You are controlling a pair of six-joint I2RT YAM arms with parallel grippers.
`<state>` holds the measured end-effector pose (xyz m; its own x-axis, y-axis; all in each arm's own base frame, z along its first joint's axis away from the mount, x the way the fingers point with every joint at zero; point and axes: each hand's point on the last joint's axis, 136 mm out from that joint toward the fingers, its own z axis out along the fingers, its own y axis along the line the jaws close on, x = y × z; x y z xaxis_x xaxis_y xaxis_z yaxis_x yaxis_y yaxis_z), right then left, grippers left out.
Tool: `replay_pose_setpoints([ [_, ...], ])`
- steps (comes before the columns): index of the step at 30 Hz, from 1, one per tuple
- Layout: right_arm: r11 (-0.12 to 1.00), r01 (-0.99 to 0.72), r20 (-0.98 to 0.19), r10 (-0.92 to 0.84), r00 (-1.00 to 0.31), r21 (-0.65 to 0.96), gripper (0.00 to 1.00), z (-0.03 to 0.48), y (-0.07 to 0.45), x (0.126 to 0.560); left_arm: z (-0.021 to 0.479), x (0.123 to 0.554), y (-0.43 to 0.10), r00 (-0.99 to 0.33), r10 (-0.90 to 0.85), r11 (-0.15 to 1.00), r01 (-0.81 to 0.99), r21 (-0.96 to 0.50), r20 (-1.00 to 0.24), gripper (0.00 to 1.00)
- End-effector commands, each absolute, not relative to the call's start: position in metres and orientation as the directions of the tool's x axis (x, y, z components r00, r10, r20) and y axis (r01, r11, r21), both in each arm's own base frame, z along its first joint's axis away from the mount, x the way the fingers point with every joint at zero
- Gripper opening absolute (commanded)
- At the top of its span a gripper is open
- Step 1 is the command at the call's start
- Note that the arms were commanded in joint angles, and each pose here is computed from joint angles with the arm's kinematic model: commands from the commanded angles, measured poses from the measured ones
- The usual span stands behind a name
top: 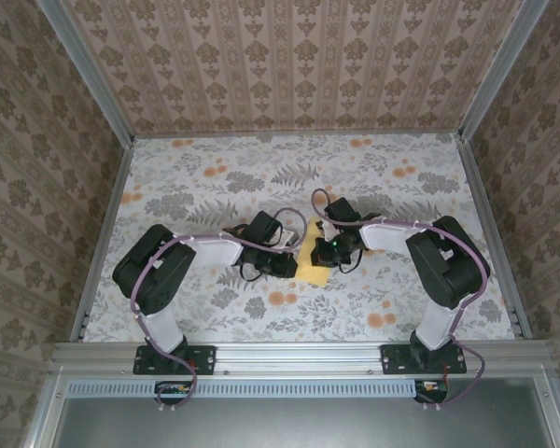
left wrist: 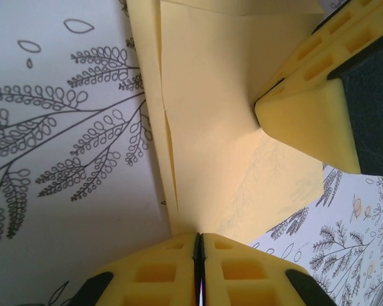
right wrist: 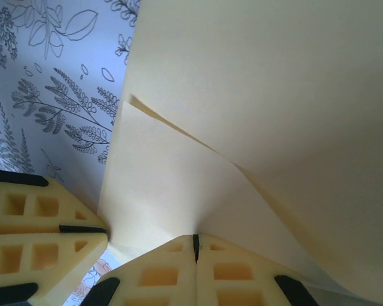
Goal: Fold a paper plane with a square sheet of paper (fold left side to right side)
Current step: Fold the triangle a second time at the center of the table.
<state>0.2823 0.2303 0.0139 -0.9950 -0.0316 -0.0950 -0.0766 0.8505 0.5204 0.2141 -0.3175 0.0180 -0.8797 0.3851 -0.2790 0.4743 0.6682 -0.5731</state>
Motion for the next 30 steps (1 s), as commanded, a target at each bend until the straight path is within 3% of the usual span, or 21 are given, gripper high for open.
replay_pose_setpoints([
  [1,0.903,-0.040,-0.077,-0.008,-0.997,0.427,0.00,0.009,0.201,0.280,-0.018,0.199,-0.284,-0.903,0.397,0.766,0.425,-0.481,-0.166,0.10],
  [20,0.935,0.031,-0.054,0.054,-0.997,0.353,0.00,0.004,0.151,0.291,-0.017,0.200,-0.285,-0.901,0.401,0.765,0.430,-0.480,-0.166,0.10],
  [30,0.939,0.025,-0.081,0.056,-0.995,0.342,0.00,0.026,0.145,0.296,-0.013,0.200,-0.287,-0.896,0.404,0.755,0.441,-0.485,-0.184,0.09],
])
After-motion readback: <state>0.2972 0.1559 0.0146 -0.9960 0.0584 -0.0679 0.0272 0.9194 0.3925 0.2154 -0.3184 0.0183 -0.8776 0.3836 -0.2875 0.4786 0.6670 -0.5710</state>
